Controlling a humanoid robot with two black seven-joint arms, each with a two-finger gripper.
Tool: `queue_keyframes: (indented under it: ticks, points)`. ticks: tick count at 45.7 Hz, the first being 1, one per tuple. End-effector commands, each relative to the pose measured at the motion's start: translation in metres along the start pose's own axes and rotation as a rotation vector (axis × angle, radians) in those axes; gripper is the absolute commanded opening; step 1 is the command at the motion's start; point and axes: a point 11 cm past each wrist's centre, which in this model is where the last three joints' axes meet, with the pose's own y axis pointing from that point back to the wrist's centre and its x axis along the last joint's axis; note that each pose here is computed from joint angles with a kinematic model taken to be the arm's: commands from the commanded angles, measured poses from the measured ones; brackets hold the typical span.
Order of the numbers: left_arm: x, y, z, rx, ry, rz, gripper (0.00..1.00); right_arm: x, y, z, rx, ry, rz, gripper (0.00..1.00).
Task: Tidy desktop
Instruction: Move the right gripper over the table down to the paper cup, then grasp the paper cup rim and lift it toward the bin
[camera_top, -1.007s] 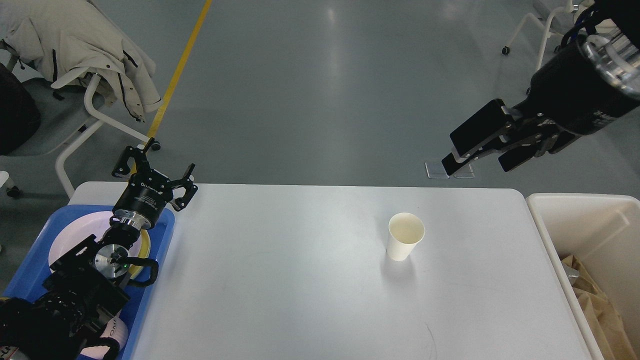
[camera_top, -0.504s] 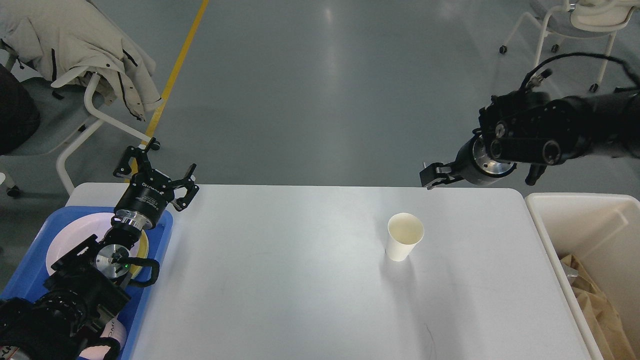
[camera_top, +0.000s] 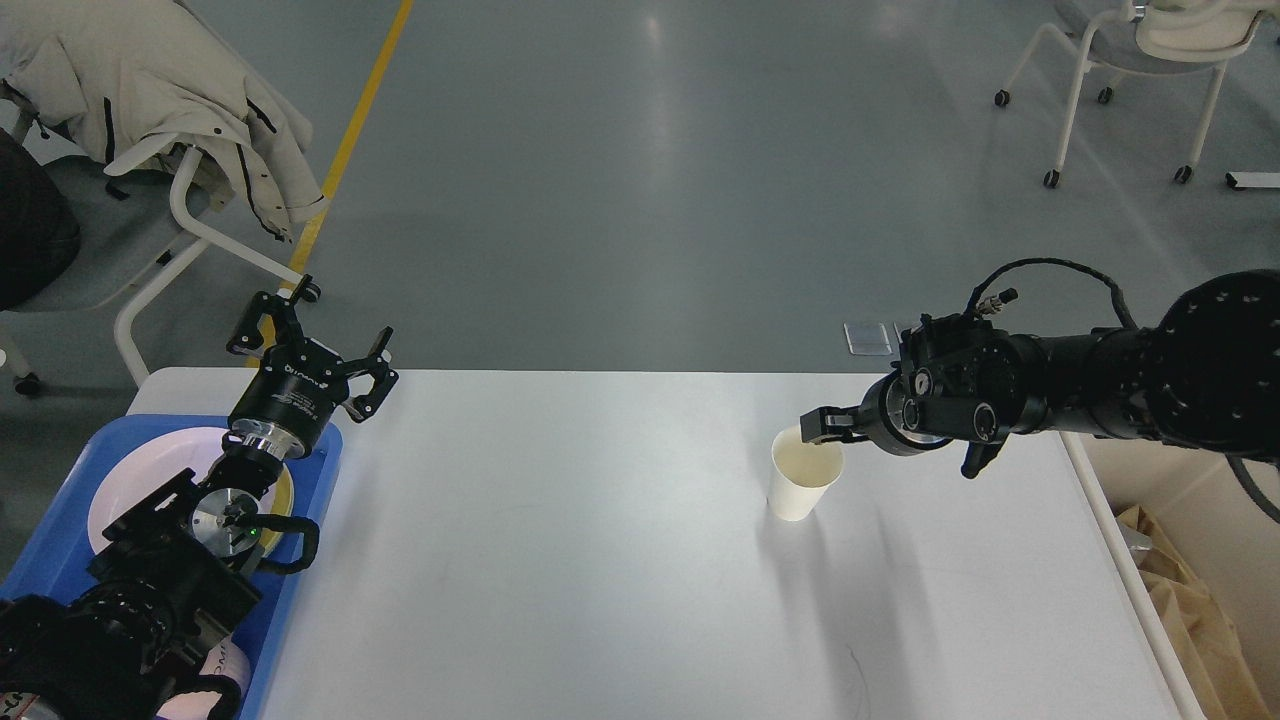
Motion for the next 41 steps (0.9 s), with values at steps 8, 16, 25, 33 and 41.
queue_keyframes:
  ticks: [8, 16, 25, 33, 41]
  points:
    - [0.000, 0.000, 0.001, 0.000, -0.002, 0.000, 1.00, -0.028, -0.021, 0.004, 0.009, -0.037, 0.018, 0.87]
    - [0.000, 0.000, 0.000, 0.001, -0.001, 0.000, 1.00, -0.034, -0.030, 0.012, 0.011, -0.066, 0.046, 0.35]
    - [0.000, 0.000, 0.000, 0.001, -0.001, 0.000, 1.00, -0.031, -0.029, -0.003, 0.069, -0.136, 0.049, 0.00]
    - [0.000, 0.000, 0.000, 0.000, 0.000, 0.000, 1.00, -0.031, -0.028, -0.003, 0.071, -0.140, 0.047, 0.00]
    - [0.000, 0.000, 0.001, -0.001, -0.001, 0.001, 1.00, -0.012, -0.010, 0.018, 0.051, -0.163, 0.062, 0.00]
